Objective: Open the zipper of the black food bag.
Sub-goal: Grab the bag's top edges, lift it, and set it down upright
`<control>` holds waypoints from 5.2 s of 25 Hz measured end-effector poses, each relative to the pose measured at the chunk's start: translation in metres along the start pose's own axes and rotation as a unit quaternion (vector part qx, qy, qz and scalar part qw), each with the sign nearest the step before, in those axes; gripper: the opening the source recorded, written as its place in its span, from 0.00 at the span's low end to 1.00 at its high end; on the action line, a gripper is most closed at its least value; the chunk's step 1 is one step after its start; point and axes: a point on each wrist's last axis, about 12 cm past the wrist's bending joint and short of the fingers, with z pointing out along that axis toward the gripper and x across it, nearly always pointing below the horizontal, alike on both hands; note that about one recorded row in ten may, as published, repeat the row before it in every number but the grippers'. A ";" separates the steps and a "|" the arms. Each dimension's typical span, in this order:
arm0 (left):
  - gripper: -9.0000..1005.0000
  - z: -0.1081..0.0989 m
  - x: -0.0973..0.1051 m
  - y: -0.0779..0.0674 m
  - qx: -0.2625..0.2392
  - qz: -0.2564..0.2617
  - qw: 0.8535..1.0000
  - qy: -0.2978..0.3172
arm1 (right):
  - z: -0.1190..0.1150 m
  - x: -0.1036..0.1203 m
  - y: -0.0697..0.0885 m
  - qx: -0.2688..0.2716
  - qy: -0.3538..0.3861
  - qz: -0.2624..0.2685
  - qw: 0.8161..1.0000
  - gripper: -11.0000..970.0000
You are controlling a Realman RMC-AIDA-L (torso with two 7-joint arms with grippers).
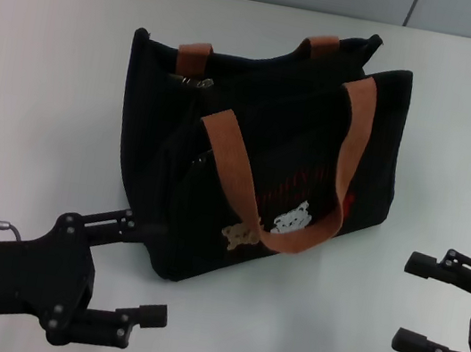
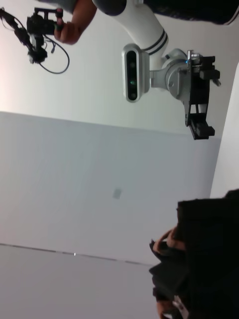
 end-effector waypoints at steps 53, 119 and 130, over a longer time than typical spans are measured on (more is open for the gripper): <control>0.81 0.038 0.036 -0.010 -0.188 0.081 0.977 -0.066 | 0.008 0.004 -0.002 0.028 -0.010 -0.021 0.999 0.85; 0.13 0.103 -0.026 0.040 -0.237 0.677 0.693 -0.076 | 0.147 0.022 -0.052 0.154 -0.030 0.054 0.986 0.85; 0.13 0.097 -0.018 0.031 -0.252 0.682 0.684 -0.061 | 0.071 0.037 -0.003 0.297 -0.168 -0.068 0.938 0.85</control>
